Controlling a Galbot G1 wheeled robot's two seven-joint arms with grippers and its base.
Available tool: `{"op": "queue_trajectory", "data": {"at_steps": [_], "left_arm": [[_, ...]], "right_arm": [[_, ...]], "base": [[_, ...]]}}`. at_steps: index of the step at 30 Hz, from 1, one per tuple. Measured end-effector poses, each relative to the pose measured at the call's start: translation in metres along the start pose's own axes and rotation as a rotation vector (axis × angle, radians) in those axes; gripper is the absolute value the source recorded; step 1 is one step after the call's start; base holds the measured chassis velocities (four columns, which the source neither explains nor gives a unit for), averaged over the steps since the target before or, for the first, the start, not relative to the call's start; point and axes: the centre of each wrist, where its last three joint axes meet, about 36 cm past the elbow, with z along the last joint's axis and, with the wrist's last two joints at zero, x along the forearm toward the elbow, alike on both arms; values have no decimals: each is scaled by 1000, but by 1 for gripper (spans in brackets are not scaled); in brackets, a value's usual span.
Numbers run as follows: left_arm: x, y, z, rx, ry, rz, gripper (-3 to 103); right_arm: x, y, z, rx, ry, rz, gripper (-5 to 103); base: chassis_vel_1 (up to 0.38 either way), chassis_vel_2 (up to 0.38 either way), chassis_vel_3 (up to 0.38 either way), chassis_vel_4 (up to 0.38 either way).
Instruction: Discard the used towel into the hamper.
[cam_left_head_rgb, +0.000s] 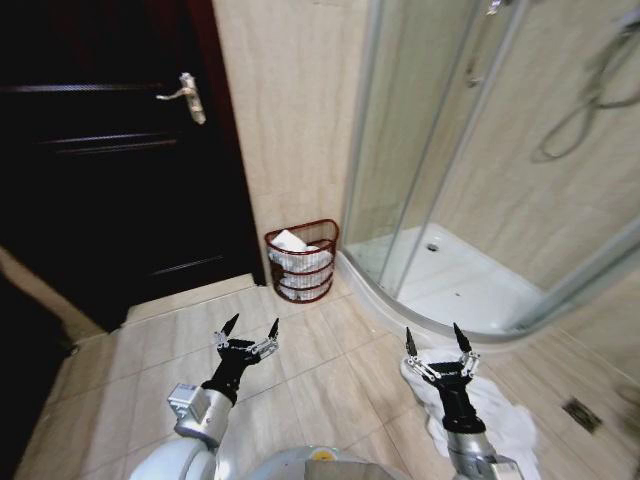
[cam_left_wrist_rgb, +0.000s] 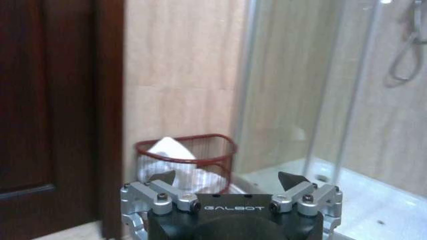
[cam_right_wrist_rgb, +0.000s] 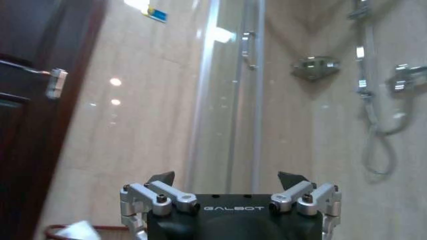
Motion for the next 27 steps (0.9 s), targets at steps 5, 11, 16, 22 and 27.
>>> {"op": "queue_trajectory", "data": {"at_steps": [5, 11, 16, 22, 27], "left_arm": [[0, 0, 0, 0, 0, 0, 100], [0, 0, 0, 0, 0, 0, 100], [0, 0, 0, 0, 0, 0, 100], [0, 0, 0, 0, 0, 0, 100], [0, 0, 0, 0, 0, 0, 100]], "right_arm": [[-1, 1, 1, -6, 8, 44, 100], [-2, 1, 0, 4, 33, 107, 100], [-3, 3, -3, 15, 87, 197, 100], [-2, 5, -5, 8, 167, 309, 100], [0, 4, -3, -14, 195, 348, 100]], "base": [[-131, -125, -125, -131], [-127, -139, -124, -130], [-115, -112, -129, -121], [-125, -121, -124, -130], [-129, -131, -128, -133]]}}
